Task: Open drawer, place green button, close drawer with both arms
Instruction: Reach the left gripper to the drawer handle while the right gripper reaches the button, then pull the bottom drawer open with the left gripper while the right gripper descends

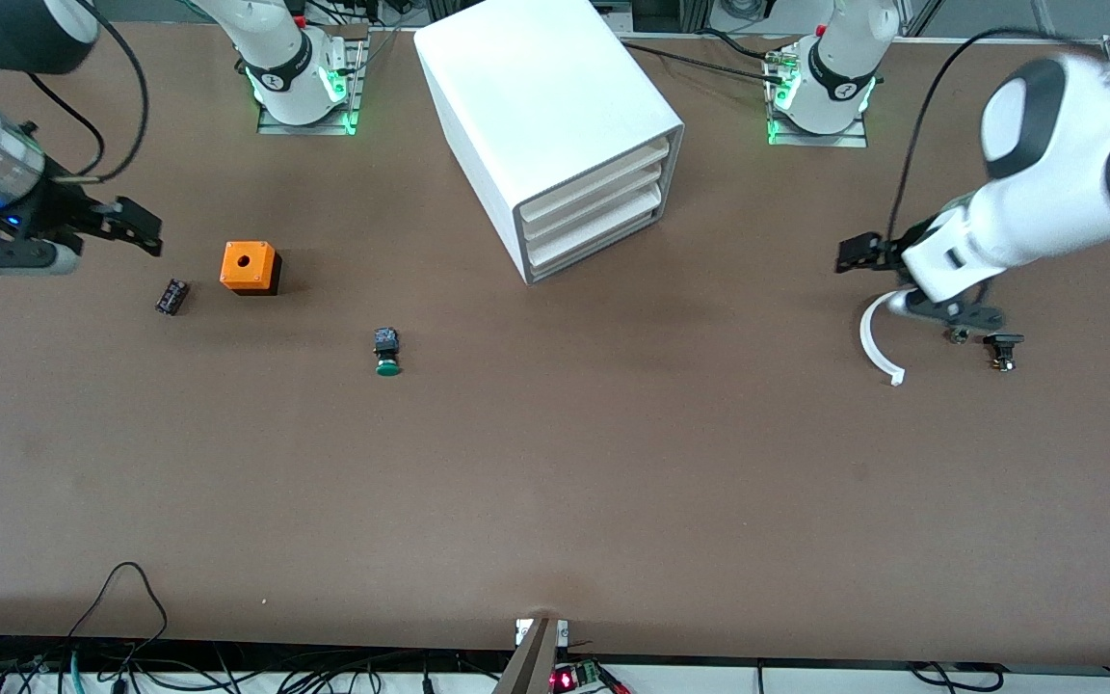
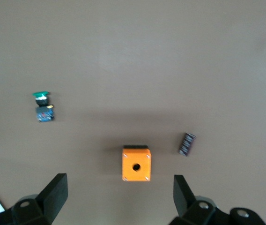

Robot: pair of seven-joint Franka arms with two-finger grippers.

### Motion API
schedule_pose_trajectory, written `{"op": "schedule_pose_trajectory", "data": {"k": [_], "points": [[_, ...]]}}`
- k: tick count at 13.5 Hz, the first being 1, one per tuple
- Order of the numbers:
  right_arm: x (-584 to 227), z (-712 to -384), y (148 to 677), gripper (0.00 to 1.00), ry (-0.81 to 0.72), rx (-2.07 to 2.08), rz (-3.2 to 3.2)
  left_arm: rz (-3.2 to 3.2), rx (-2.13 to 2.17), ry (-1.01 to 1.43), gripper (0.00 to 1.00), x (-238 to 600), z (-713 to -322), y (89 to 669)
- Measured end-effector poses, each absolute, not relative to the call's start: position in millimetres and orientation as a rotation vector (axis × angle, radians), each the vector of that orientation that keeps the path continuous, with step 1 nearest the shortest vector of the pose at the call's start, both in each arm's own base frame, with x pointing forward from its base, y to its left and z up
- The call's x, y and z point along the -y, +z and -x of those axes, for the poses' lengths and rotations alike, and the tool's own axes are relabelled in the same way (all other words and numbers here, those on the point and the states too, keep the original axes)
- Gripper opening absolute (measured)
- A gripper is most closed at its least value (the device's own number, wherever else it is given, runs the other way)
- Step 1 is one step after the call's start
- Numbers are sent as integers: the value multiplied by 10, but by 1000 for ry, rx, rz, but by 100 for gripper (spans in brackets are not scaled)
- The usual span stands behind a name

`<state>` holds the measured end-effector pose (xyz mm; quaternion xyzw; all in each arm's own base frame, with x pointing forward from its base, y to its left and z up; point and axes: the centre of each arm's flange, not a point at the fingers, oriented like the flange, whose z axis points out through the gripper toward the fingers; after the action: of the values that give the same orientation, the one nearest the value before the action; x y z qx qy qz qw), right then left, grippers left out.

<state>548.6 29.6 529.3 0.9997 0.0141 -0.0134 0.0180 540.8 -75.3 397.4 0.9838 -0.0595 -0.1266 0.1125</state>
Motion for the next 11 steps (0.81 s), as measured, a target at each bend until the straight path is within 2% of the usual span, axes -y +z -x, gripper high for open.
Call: {"op": "schedule_pose_trajectory", "data": {"k": [3,6,11], "points": [[-375,-5730,4879,100,-34,-43,-3126,-2688,101,-569,100,1057,-5239,3008],[-355,-5973,4247,100,-76,38,-3122,-2434,30,-701,100,1407,-4971,2343],[-729,-6218,3463,100,-38,6,-3147,-2198,-19,-808,95,2113,-4560,1819]]}}
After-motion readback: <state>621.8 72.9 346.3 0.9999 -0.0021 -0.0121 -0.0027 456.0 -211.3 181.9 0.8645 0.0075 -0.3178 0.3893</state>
